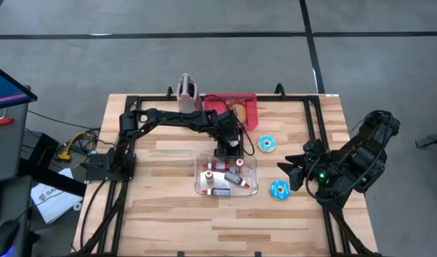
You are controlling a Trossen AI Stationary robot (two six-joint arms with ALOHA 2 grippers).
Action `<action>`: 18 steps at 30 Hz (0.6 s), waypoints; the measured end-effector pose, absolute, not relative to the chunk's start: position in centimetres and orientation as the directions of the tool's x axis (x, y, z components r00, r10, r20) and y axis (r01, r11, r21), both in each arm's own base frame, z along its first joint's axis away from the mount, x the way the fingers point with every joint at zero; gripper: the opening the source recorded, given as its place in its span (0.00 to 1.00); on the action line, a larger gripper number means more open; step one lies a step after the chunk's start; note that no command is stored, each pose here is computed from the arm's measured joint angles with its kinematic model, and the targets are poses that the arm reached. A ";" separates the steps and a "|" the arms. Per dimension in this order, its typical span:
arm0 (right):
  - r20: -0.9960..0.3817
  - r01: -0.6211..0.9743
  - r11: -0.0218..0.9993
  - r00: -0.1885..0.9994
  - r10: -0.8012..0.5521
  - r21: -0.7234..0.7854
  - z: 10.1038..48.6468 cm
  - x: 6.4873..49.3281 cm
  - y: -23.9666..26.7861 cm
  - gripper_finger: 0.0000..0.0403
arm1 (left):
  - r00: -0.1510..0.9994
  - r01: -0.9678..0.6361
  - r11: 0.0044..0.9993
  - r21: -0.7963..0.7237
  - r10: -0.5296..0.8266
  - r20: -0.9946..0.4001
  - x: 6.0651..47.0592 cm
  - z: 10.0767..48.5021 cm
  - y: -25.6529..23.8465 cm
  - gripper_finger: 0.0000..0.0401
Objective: Pick & Place Food Item
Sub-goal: Put the pink donut into the black bin
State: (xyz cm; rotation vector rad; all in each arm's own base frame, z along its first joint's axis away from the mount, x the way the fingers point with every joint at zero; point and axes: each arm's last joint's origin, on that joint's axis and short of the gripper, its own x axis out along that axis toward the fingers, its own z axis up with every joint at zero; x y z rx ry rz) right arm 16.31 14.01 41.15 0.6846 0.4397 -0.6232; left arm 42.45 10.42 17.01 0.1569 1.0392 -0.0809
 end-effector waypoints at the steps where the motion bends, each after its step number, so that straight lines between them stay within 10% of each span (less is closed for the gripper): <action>1: -0.562 0.657 0.608 0.734 -0.382 0.445 41.2 16.3 14.0 0.53 | 0.505 0.143 0.986 0.087 0.003 -0.863 42.4 17.0 10.4 0.31; 18: -0.560 0.655 0.605 0.737 -0.379 0.452 41.2 16.3 14.1 0.53 | 0.499 0.156 0.983 0.097 0.006 -0.866 42.3 17.0 10.7 0.44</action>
